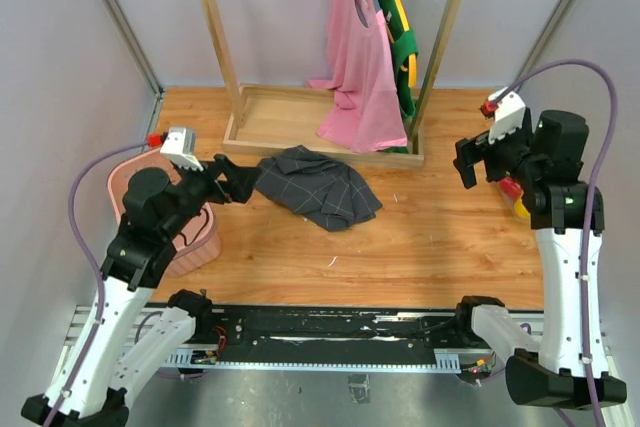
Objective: Open the zip-top bag and remove the fake food
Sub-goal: Move the zipper food storage bag to the center of the board.
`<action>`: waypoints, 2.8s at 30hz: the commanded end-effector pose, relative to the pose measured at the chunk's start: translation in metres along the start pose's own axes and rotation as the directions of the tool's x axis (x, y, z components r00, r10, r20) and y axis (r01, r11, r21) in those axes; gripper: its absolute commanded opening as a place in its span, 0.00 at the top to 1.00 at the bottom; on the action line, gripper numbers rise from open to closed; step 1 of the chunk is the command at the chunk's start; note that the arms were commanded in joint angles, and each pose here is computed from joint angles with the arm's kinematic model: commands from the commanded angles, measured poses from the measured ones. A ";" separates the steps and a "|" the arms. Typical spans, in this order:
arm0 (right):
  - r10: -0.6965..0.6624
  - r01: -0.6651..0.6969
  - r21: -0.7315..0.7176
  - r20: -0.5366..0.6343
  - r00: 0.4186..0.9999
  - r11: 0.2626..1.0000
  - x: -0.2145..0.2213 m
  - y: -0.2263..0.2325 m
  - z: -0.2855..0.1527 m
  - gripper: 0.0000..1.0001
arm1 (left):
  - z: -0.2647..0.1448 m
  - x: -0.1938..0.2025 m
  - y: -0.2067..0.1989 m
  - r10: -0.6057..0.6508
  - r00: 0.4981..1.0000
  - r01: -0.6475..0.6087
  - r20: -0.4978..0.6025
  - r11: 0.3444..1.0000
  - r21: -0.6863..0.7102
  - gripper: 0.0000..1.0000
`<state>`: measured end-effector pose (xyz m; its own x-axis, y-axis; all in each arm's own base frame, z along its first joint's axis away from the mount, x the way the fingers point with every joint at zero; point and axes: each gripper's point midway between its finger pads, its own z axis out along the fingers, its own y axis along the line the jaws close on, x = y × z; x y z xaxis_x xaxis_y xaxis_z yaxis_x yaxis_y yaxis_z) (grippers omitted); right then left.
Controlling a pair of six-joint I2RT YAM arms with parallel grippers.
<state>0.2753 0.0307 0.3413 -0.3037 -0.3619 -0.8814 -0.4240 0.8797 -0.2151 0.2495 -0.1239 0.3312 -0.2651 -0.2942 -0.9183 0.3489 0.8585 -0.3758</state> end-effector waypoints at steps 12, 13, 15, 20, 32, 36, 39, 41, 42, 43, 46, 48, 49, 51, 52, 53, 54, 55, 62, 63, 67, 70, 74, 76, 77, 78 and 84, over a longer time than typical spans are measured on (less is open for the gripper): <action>0.082 -0.072 0.059 -0.193 0.978 0.996 0.105 -0.022 0.044 0.02 | 0.009 0.043 0.031 0.035 0.999 -0.035 0.008 0.999 0.019 0.01; 0.087 -0.074 0.072 -0.205 0.975 0.995 0.110 -0.026 0.045 0.02 | 0.014 0.046 0.033 0.043 0.999 -0.043 0.003 0.999 0.019 0.01; 0.089 -0.073 0.080 -0.223 0.971 0.994 0.118 -0.030 0.049 0.02 | 0.023 0.050 0.038 0.058 0.998 -0.058 -0.009 0.998 0.015 0.01; 0.100 -0.083 0.083 -0.230 0.968 0.993 0.133 -0.033 0.059 0.02 | 0.035 0.070 0.055 0.063 0.993 -0.065 -0.103 0.998 -0.022 0.01; 0.168 -0.158 0.059 -0.230 0.959 0.986 0.168 -0.043 0.076 0.02 | 0.034 0.084 0.049 0.048 0.993 -0.043 -0.106 0.998 0.041 0.01; 0.192 -0.190 0.029 -0.254 0.948 0.981 0.186 -0.046 0.078 0.02 | 0.038 0.091 0.056 0.056 0.988 -0.057 -0.141 0.998 -0.006 0.01; 0.204 -0.206 0.025 -0.280 0.938 0.978 0.196 -0.050 0.078 0.02 | 0.040 0.097 0.055 0.066 0.984 -0.069 -0.163 0.998 -0.013 0.01; 0.209 -0.209 0.031 -0.290 0.934 0.978 0.201 -0.053 0.077 0.01 | 0.040 0.099 0.053 0.070 0.982 -0.073 -0.173 0.997 -0.008 0.01; 0.209 -0.206 0.040 -0.295 0.933 0.978 0.203 -0.055 0.076 0.02 | 0.041 0.100 0.053 0.072 0.982 -0.075 -0.174 0.997 -0.009 0.01; 0.209 -0.202 0.055 -0.302 0.930 0.978 0.205 -0.058 0.075 0.01 | 0.041 0.101 0.053 0.073 0.982 -0.076 -0.177 0.997 -0.010 0.01; 0.205 -0.177 0.113 -0.329 0.922 0.978 0.211 -0.069 0.072 0.01 | 0.040 0.099 0.055 0.075 0.982 -0.081 -0.172 0.996 -0.026 0.01; 0.210 -0.160 0.167 -0.347 0.914 0.973 0.216 -0.079 0.069 0.01 | 0.040 0.098 0.057 0.076 0.983 -0.083 -0.167 0.996 -0.033 0.01; 0.212 -0.150 0.192 -0.357 0.910 0.970 0.218 -0.083 0.067 0.02 | 0.040 0.098 0.058 0.074 0.983 -0.081 -0.167 0.996 -0.037 0.01; 0.220 -0.140 0.229 -0.370 0.902 0.963 0.222 -0.090 0.066 0.01 | 0.041 0.099 0.059 0.066 0.983 -0.072 -0.170 0.997 -0.033 0.01; 0.224 -0.139 0.240 -0.378 0.898 0.961 0.224 -0.092 0.066 0.01 | 0.041 0.099 0.059 0.059 0.983 -0.065 -0.171 0.997 -0.030 0.01; 0.229 -0.137 0.251 -0.383 0.895 0.958 0.225 -0.094 0.065 0.02 | 0.042 0.099 0.061 0.053 0.984 -0.058 -0.172 0.998 -0.029 0.01; 0.234 -0.135 0.267 -0.388 0.891 0.954 0.226 -0.096 0.064 0.02 | 0.042 0.101 0.062 0.048 0.983 -0.054 -0.175 0.998 -0.028 0.01; 0.240 -0.132 0.283 -0.392 0.888 0.950 0.228 -0.098 0.063 0.02 | 0.043 0.101 0.064 0.042 0.984 -0.048 -0.174 0.998 -0.032 0.01; 0.242 -0.113 0.332 -0.378 0.893 0.937 0.227 -0.103 0.057 0.01 | 0.045 0.101 0.087 0.008 0.984 -0.027 -0.178 0.994 -0.102 0.01; 0.241 -0.110 0.338 -0.375 0.895 0.935 0.226 -0.104 0.056 0.02 | 0.045 0.101 0.090 0.006 0.984 -0.026 -0.179 0.994 -0.109 0.01; 0.249 -0.105 0.362 -0.378 0.892 0.926 0.229 -0.108 0.055 0.01 | 0.046 0.103 0.097 0.001 0.982 -0.027 -0.187 0.991 -0.134 0.01; 0.256 -0.081 0.397 -0.410 0.875 0.914 0.233 -0.114 0.055 0.02 | 0.047 0.105 0.100 0.001 0.981 -0.029 -0.194 0.989 -0.145 0.01; 0.228 -0.002 0.441 -0.460 0.858 0.898 0.232 -0.121 0.057 0.02 | 0.048 0.108 0.101 -0.004 0.979 -0.027 -0.205 0.989 -0.148 0.01; 0.226 0.014 0.462 -0.460 0.859 0.887 0.230 -0.123 0.057 0.02 | 0.049 0.109 0.100 -0.006 0.978 -0.024 -0.208 0.989 -0.143 0.01; 0.234 0.012 0.477 -0.454 0.860 0.879 0.231 -0.125 0.056 0.01 | 0.049 0.110 0.100 -0.008 0.978 -0.022 -0.210 0.990 -0.141 0.01; 0.242 0.009 0.488 -0.448 0.861 0.873 0.231 -0.126 0.057 0.02 | 0.049 0.110 0.100 -0.009 0.977 -0.021 -0.211 0.990 -0.139 0.01; 0.286 0.116 0.654 -0.475 0.832 0.747 0.235 -0.148 0.056 0.02 | 0.051 0.114 0.102 -0.010 0.976 -0.022 -0.219 0.989 -0.144 0.01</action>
<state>0.3103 -0.1475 0.1408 -0.7503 -0.2465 -0.6135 0.0514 0.9034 -0.4258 0.2980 -0.0921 0.1843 -0.4586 -0.2037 -0.8650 0.2212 0.9166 -0.3331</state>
